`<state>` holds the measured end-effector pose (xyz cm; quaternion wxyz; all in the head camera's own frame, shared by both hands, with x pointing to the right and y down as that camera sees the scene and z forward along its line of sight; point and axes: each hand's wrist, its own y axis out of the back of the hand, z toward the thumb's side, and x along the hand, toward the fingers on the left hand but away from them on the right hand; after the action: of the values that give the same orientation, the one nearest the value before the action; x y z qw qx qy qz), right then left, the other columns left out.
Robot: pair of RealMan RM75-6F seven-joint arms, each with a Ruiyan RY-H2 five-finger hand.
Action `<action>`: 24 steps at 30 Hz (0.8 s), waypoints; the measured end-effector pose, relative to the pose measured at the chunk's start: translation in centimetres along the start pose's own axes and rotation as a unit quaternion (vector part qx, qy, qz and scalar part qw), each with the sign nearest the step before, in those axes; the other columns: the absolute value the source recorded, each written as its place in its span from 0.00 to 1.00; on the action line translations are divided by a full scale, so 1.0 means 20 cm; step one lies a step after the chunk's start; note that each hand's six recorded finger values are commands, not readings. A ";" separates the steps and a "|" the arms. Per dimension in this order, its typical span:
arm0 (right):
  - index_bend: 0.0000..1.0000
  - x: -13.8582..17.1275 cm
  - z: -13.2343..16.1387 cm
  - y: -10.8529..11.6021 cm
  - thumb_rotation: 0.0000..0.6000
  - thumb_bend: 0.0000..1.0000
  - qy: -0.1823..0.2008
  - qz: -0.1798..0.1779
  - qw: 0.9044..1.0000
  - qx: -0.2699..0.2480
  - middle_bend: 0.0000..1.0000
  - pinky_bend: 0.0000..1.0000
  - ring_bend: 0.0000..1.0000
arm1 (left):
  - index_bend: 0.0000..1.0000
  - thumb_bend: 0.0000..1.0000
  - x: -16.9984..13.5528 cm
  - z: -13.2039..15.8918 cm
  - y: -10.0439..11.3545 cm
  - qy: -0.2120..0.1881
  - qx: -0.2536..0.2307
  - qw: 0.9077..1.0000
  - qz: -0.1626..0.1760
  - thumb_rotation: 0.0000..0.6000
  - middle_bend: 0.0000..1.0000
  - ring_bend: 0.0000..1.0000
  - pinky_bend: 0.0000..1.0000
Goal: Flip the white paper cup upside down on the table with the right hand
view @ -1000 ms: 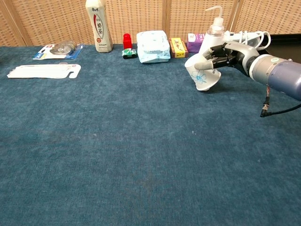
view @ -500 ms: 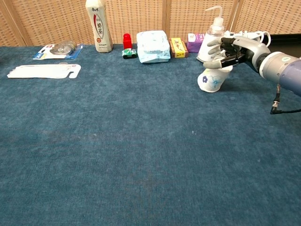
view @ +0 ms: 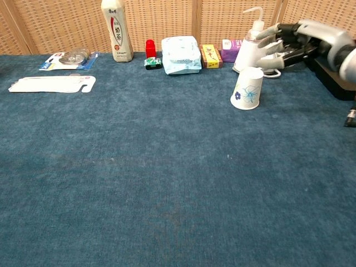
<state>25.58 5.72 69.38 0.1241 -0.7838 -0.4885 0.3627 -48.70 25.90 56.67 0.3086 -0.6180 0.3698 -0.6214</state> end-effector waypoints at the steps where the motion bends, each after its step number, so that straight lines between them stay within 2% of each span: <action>1: 0.30 0.03 0.01 0.01 0.83 0.27 0.002 -0.003 1.000 0.005 0.27 0.12 0.26 | 0.37 0.23 0.00 0.00 0.00 0.000 0.000 1.000 0.000 0.95 0.38 0.25 0.28; 8: 0.43 0.21 0.05 0.12 0.83 0.27 -0.002 -0.042 0.997 0.071 0.34 0.18 0.32 | 0.37 0.23 0.00 0.01 0.00 -0.002 0.000 1.000 0.007 0.95 0.38 0.25 0.28; 11: 0.45 0.30 0.04 0.17 0.83 0.27 -0.005 -0.062 0.990 0.123 0.37 0.22 0.35 | 0.37 0.23 0.00 0.00 -0.01 -0.002 0.000 1.000 0.013 0.95 0.38 0.25 0.28; 14: 0.46 0.40 0.03 0.20 0.83 0.27 -0.010 -0.080 0.978 0.190 0.37 0.23 0.36 | 0.37 0.23 0.00 0.00 -0.01 0.000 0.002 1.000 0.016 0.95 0.38 0.25 0.28; 18: 0.47 0.57 0.01 0.23 0.83 0.27 -0.024 -0.099 0.956 0.276 0.38 0.23 0.36 | 0.37 0.23 -0.01 -0.02 -0.02 0.004 0.007 1.000 0.020 0.96 0.38 0.25 0.28; 24: 0.47 0.81 -0.01 0.25 0.83 0.27 -0.051 -0.108 0.935 0.333 0.38 0.23 0.36 | 0.37 0.23 -0.02 -0.02 -0.02 0.006 0.010 1.000 0.028 0.96 0.38 0.25 0.28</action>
<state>33.29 17.27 59.56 0.3915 -0.6204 -0.4268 0.5288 -49.13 26.52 56.71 0.3297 -0.6002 0.3826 -0.6202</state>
